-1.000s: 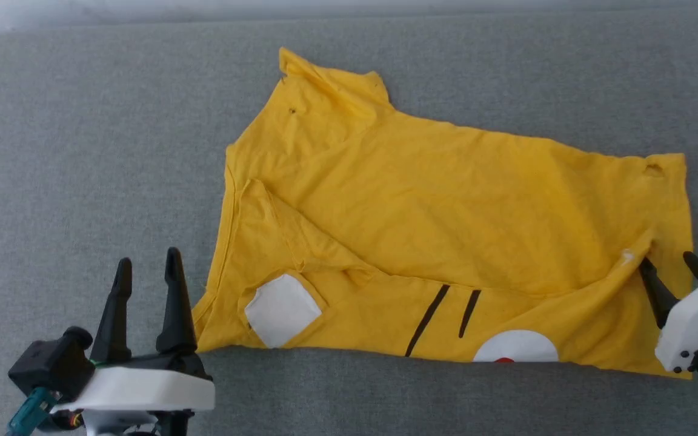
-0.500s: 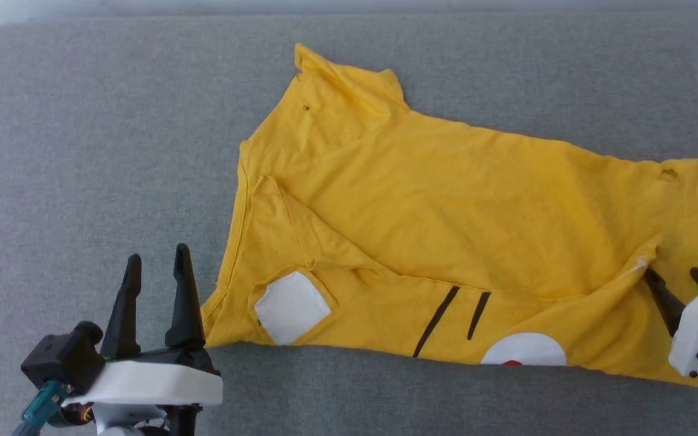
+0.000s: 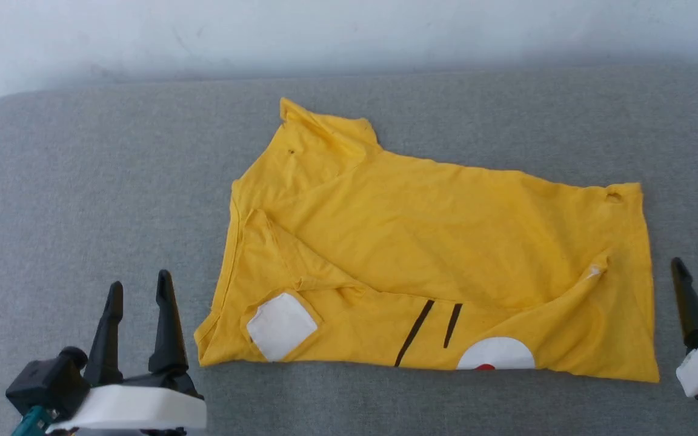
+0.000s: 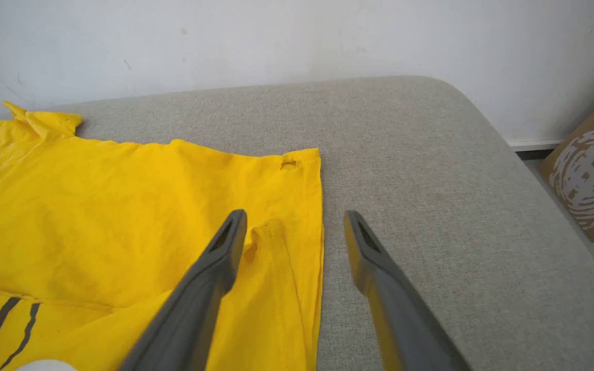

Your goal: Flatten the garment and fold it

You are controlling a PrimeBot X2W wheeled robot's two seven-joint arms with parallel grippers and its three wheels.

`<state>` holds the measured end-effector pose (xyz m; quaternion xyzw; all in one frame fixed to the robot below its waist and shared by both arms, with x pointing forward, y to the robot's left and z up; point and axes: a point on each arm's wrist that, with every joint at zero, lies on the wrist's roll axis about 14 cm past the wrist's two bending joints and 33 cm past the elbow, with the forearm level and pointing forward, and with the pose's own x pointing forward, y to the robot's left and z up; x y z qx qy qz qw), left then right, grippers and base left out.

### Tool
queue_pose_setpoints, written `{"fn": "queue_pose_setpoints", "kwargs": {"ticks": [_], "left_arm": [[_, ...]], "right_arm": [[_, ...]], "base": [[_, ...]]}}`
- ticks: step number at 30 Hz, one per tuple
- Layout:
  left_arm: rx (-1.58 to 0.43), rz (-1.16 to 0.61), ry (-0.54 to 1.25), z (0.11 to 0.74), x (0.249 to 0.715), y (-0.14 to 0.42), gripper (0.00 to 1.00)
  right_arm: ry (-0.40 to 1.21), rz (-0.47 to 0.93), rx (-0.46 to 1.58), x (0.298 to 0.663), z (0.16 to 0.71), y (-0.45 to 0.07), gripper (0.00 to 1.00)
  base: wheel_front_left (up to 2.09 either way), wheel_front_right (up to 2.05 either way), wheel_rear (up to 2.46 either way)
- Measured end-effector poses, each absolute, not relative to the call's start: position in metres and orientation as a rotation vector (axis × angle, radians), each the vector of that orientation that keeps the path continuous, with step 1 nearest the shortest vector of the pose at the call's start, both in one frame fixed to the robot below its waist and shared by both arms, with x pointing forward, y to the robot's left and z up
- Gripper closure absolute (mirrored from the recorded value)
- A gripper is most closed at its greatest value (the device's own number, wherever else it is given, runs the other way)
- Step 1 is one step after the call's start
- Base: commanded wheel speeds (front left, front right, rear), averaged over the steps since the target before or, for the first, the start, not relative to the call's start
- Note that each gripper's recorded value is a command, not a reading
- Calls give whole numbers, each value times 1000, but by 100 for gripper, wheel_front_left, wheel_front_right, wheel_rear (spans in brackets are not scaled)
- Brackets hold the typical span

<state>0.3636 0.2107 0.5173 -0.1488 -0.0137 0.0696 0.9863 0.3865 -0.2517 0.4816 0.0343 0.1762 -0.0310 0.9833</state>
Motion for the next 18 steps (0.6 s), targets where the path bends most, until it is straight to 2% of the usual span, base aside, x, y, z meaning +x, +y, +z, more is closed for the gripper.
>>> {"fn": "queue_pose_setpoints", "kwargs": {"ticks": [9, 18], "left_arm": [[-265, 143, 5, 510, 343, 209, 0], [-254, 138, 44, 500, 329, 207, 0]], "right_arm": [[96, -165, 46, 356, 520, -265, 0], [58, -176, 55, 339, 521, -267, 0]], "base": [[0, 0, 0], [0, 0, 0]]}}
